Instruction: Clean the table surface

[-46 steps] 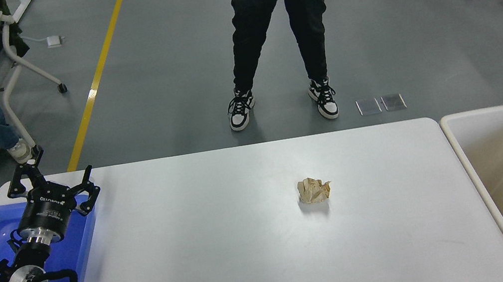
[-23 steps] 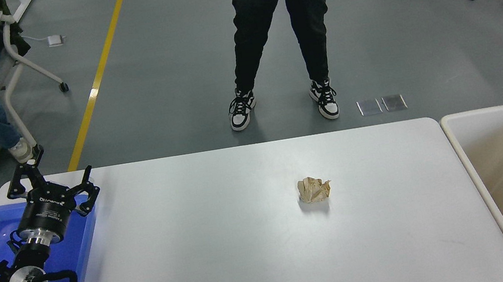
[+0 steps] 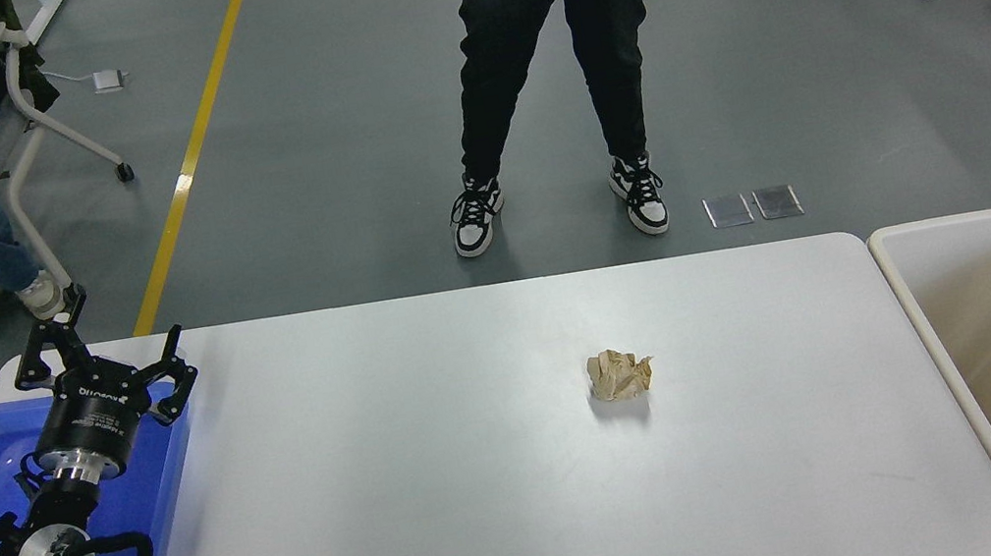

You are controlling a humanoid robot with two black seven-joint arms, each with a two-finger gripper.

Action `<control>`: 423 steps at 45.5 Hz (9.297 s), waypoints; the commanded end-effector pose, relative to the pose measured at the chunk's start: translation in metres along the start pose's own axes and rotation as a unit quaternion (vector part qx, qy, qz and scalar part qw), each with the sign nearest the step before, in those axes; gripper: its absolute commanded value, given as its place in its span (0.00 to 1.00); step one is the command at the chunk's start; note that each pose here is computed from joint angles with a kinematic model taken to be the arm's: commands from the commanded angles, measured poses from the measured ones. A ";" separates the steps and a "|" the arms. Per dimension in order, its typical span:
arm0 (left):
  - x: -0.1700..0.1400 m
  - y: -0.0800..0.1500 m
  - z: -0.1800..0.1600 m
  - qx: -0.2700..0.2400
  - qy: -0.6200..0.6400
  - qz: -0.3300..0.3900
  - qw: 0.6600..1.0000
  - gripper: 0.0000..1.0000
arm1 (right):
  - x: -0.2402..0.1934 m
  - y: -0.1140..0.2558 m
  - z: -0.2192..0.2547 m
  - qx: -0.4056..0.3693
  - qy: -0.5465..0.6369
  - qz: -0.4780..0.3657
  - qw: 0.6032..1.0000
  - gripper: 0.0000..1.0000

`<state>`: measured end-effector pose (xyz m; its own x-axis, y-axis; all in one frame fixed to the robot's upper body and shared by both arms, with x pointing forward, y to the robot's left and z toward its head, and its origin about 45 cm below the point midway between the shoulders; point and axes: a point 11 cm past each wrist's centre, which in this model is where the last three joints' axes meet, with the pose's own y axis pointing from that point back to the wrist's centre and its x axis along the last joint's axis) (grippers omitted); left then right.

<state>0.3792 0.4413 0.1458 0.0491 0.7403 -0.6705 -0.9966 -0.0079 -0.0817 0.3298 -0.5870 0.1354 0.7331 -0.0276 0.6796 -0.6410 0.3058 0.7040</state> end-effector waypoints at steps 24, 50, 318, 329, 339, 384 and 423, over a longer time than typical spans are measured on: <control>0.000 0.000 0.000 0.000 0.000 0.001 1.000 1.00 | 0.001 0.001 0.006 -0.015 0.018 0.023 0.999 1.00; 0.000 0.000 0.000 0.000 0.000 0.001 1.000 1.00 | 0.022 0.007 0.016 -0.024 -0.038 0.082 0.996 1.00; 0.000 0.000 0.000 0.000 0.000 0.000 1.000 1.00 | -0.009 0.041 -0.422 0.409 0.147 0.222 0.873 0.98; 0.000 0.000 0.000 0.000 0.000 0.000 1.000 1.00 | -0.026 0.039 -0.419 0.411 0.149 0.207 0.875 0.98; 0.000 0.000 0.000 0.000 0.000 0.000 1.000 1.00 | -0.025 0.038 -0.418 0.409 0.151 0.208 0.875 0.90; 0.000 0.000 0.000 0.000 0.000 0.000 1.000 1.00 | -0.022 0.040 -0.420 0.432 0.118 0.184 0.875 0.00; 0.000 0.000 0.000 0.000 0.000 0.000 1.000 1.00 | 0.089 0.148 -0.415 0.548 -0.012 0.172 0.819 0.00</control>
<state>0.3792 0.4415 0.1459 0.0490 0.7405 -0.6703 -0.9966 -0.0081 -0.0818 0.3977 -0.1257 0.1562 0.4528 -0.0981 0.8862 -0.6505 -0.7160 0.2531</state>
